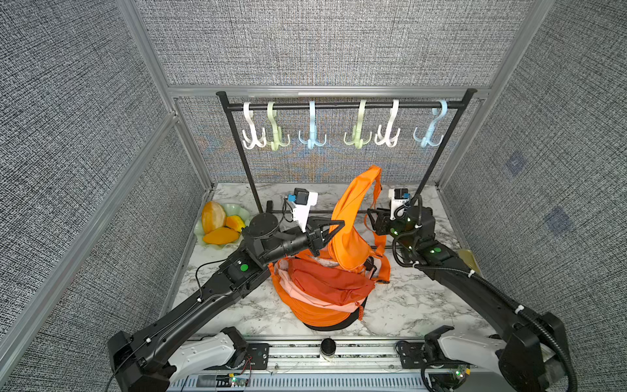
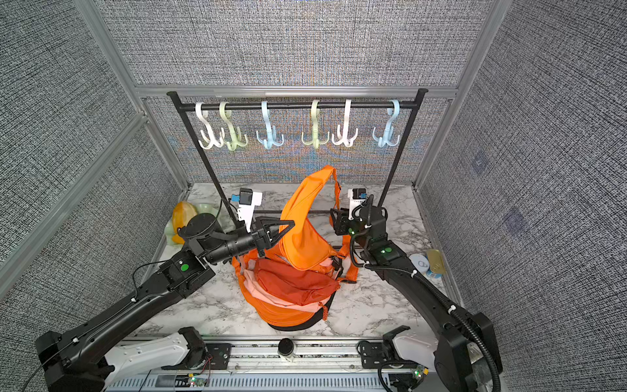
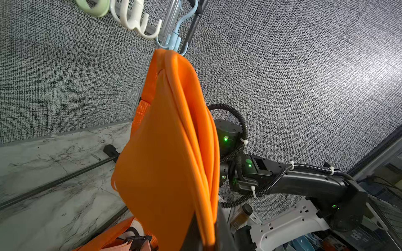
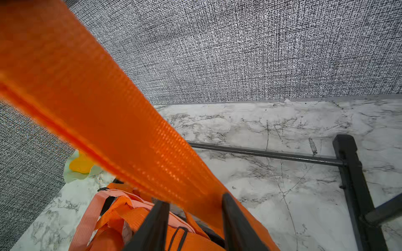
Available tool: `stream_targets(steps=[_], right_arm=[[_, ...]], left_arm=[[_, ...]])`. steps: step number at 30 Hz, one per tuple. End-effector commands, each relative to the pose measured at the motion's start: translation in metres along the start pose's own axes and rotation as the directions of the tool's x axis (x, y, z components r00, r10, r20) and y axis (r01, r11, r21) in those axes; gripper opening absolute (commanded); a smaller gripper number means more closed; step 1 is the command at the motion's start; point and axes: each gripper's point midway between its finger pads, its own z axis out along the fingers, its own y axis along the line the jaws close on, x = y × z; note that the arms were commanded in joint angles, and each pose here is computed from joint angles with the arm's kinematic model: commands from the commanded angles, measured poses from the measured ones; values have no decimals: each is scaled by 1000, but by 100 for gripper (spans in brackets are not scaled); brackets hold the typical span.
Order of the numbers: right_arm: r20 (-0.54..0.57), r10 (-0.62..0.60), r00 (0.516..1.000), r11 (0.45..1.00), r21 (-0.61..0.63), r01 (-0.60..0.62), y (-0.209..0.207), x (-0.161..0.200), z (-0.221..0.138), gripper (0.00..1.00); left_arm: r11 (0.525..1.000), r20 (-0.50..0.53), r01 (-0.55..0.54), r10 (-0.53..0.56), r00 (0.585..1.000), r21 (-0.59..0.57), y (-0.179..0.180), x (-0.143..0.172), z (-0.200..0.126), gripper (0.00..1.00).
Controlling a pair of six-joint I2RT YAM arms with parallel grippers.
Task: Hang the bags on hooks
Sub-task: Hang the bag on the hook.
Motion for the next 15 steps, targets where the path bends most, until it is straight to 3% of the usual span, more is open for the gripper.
stream_targets(steps=[1,7,11,15], right_arm=[[21,0,1000,1000,-13,0,3,-5,-1,29],[25,-20,999,1000,17,19,-5,-10,-2,20],[22,-28,999,999,31,27,-11,-16,-1,31],[13,-42,999,999,14,42,-10,-20,3,35]], left_arm=[[999,49,-26,25,998,25,-8,-12,-3,0],[999,57,-32,31,998,29,-10,-10,-10,0],[999,59,-34,32,998,32,-12,-7,-16,0],[998,58,-37,34,998,50,-15,-6,-18,0]])
